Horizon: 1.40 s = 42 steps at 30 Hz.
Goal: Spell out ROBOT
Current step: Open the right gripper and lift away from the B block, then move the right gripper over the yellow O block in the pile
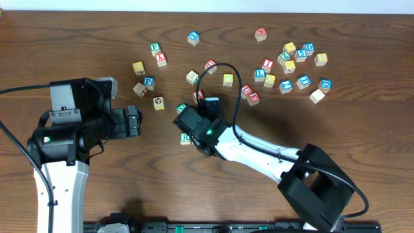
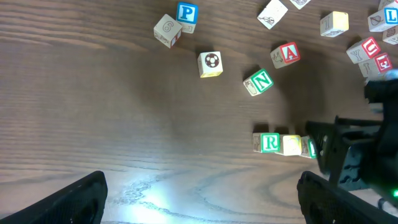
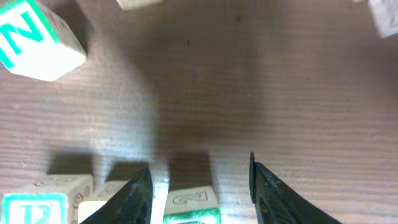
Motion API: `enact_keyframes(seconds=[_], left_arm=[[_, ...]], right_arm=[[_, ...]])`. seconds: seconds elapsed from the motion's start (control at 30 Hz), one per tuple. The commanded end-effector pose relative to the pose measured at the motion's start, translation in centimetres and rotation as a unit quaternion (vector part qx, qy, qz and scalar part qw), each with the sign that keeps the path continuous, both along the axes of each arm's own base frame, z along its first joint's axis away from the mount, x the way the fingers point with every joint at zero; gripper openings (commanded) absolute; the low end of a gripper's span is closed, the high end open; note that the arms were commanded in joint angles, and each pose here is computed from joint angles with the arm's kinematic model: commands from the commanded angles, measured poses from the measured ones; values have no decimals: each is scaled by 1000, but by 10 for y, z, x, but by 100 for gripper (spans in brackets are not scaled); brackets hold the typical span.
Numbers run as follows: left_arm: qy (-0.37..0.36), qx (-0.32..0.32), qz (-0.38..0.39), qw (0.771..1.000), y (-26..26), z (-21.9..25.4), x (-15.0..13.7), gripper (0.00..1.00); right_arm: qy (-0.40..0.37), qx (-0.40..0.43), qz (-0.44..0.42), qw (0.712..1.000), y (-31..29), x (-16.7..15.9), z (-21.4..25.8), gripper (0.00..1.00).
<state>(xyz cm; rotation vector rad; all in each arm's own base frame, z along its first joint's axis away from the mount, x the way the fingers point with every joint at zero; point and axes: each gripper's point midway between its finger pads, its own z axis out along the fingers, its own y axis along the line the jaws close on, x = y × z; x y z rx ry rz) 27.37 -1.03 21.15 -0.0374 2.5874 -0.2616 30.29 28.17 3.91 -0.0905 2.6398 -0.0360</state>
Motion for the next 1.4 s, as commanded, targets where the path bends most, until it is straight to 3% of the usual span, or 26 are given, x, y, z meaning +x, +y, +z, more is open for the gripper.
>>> enact_keyframes(seconds=[0.0,0.2,0.3,0.4,0.57,0.77,1.07,1.37], left_arm=[[-8,-2,-7,1000,-1,5,1,96],[-8,-2,-7,1000,-1,5,1,96],[-8,-2,-7,1000,-1,5,1,96],[-8,-2,-7,1000,-1,5,1,96],[-8,-2,-7,1000,-1,5,1,96],[-8,-2,-7,1000,-1,5,1,96],[-8,-2,-7,1000,-1,5,1,96],[-8,-2,-7,1000,-1,5,1,96]], right_arm=[[-29,-12,24,999,1,20,31,47],[-45,-11,24,999,-6,44,88,68],[-42,-5,16,999,-16,59,122,90],[-30,9,9,999,-30,70,149,95],[-26,46,-20,998,-66,93,192,93],[-21,91,-142,985,-134,123,201,88],[19,72,-282,956,-179,134,155,80],[66,34,-311,948,-175,150,81,79]])
